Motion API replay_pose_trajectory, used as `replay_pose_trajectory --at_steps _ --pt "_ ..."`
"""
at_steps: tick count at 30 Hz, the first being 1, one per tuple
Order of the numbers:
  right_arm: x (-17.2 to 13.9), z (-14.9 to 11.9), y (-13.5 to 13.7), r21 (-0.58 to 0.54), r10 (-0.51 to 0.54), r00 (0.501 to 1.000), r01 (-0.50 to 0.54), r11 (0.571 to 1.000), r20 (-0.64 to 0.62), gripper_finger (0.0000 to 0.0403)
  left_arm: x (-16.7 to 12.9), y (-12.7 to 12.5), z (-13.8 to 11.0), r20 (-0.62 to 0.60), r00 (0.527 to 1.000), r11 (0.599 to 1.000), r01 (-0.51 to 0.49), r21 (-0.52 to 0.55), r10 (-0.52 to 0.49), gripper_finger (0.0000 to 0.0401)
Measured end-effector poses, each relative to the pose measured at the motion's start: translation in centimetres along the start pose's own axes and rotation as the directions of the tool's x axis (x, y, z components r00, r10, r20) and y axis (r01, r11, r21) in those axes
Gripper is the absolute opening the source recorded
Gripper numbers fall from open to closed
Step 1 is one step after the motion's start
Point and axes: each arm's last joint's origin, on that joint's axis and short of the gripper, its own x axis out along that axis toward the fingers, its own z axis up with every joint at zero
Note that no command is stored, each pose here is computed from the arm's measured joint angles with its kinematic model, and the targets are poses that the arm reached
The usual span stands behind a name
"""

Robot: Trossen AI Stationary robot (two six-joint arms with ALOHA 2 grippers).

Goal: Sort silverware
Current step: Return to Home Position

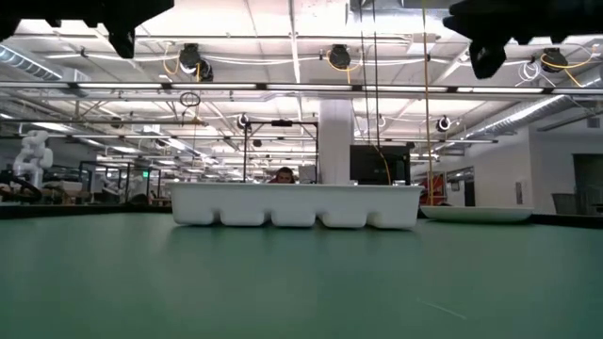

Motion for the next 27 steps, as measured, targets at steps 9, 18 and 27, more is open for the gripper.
replay_pose_trajectory --at_steps 9,18,27 --pt "-1.4 -2.6 -0.9 -0.016 0.104 0.994 -0.104 0.994 -0.015 0.0068 0.1 0.5 -0.6 -0.016 1.000 1.000 -0.017 0.018 0.017 0.0039" --pt "-2.4 -4.8 -1.8 -0.017 0.098 0.995 -0.098 0.995 0.004 0.0068 0.1 1.2 -1.5 -0.030 0.999 0.999 -0.029 0.042 0.030 0.0009" --pt "-3.2 -5.4 -1.9 -0.017 0.139 0.990 -0.139 0.990 -0.011 0.0068 -0.3 1.3 -1.9 -0.088 0.996 1.000 0.006 0.029 -0.003 0.0003"
